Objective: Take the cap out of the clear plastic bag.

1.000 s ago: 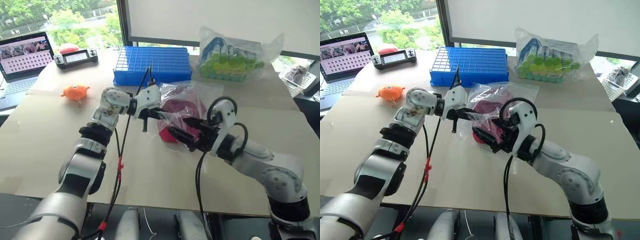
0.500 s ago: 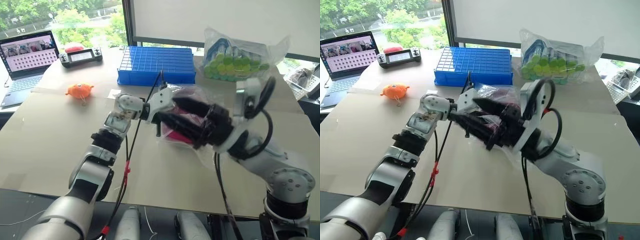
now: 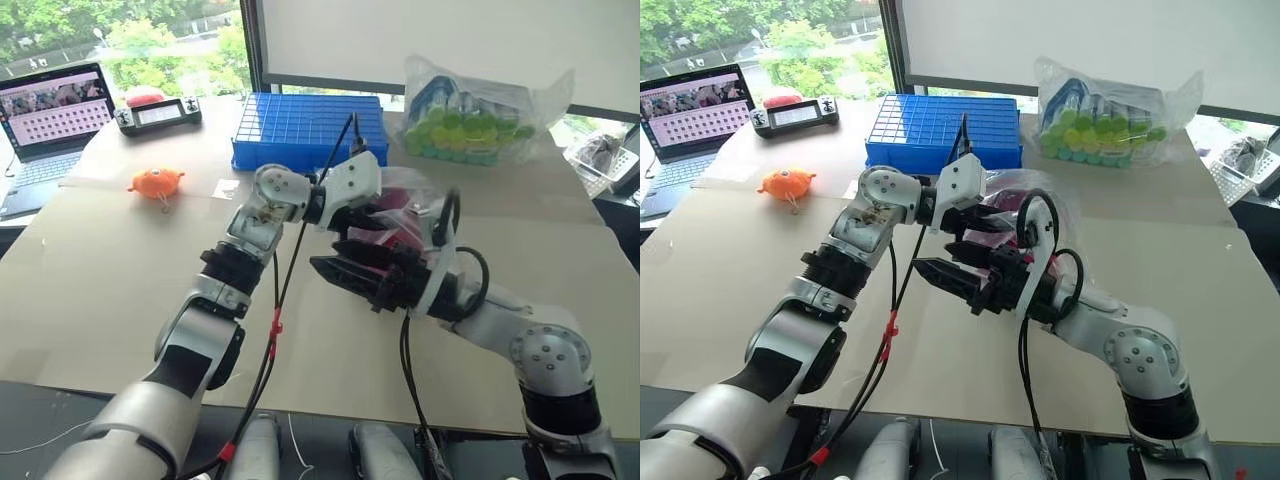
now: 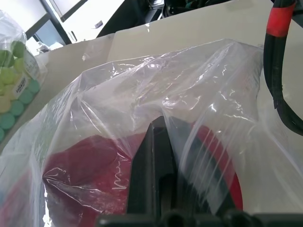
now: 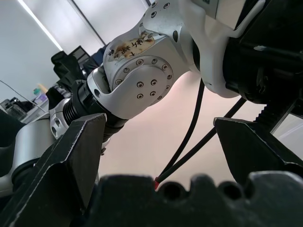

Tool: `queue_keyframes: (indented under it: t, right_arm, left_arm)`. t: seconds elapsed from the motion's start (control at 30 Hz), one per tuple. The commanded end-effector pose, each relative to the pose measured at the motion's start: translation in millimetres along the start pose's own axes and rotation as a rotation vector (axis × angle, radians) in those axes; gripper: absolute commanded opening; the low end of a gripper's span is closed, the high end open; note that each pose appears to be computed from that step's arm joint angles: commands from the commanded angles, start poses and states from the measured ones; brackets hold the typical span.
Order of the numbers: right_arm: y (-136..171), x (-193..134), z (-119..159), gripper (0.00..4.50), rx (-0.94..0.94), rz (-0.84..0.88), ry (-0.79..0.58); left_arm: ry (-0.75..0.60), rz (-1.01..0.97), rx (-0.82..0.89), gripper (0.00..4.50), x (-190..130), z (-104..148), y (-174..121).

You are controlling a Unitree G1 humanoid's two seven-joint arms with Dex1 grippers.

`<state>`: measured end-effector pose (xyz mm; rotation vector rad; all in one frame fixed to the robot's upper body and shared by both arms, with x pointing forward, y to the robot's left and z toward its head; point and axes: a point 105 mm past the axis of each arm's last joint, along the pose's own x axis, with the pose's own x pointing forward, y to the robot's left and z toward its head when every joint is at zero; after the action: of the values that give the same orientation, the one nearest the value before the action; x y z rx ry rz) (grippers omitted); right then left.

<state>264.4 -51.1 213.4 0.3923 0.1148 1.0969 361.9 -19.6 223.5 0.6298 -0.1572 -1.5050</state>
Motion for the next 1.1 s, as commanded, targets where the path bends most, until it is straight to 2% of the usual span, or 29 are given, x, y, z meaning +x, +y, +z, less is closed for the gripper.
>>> queue_keyframes:
  t: [0.03,0.23,0.4,0.6,0.77,0.9,1.0,1.1]
  right_arm:
    - [-55.5,-40.4,20.1,4.50,-0.061,-0.304,-0.088]
    - [-71.9,-79.4,28.5,4.50,-0.131,-0.433,-0.078]
    - [-91.3,-92.0,11.8,4.50,-0.240,-0.578,0.073]
    - [-89.6,-58.9,-4.2,4.50,-0.525,-0.557,0.240]
    - [-104.4,-43.8,-20.5,4.50,-0.789,-0.562,0.387]
    - [-115.5,-42.6,-25.3,4.50,-0.956,-0.570,0.467]
    - [-117.9,-39.5,-31.5,4.50,-1.049,-0.516,0.528]
    - [-134.4,-51.2,-21.9,4.50,-1.190,-0.590,0.587]
  left_arm:
    - [-0.018,-0.034,0.050,0.04,-6.4,8.5,-5.6]
    - [-0.026,-0.009,0.033,0.04,-13.5,9.2,-4.3]
    - [-0.034,-0.008,0.032,0.04,-14.3,12.6,-4.6]
    - [-0.043,-0.002,0.029,0.04,-14.7,15.7,-4.0]
    - [-0.051,-0.003,0.020,0.04,-13.7,16.8,-4.7]
    - [-0.049,-0.004,0.019,0.04,-14.1,15.6,-5.5]
    - [-0.045,-0.006,0.020,0.04,-13.9,14.5,-6.5]
    - [-0.044,-0.004,0.018,0.04,-14.9,14.2,-5.4]
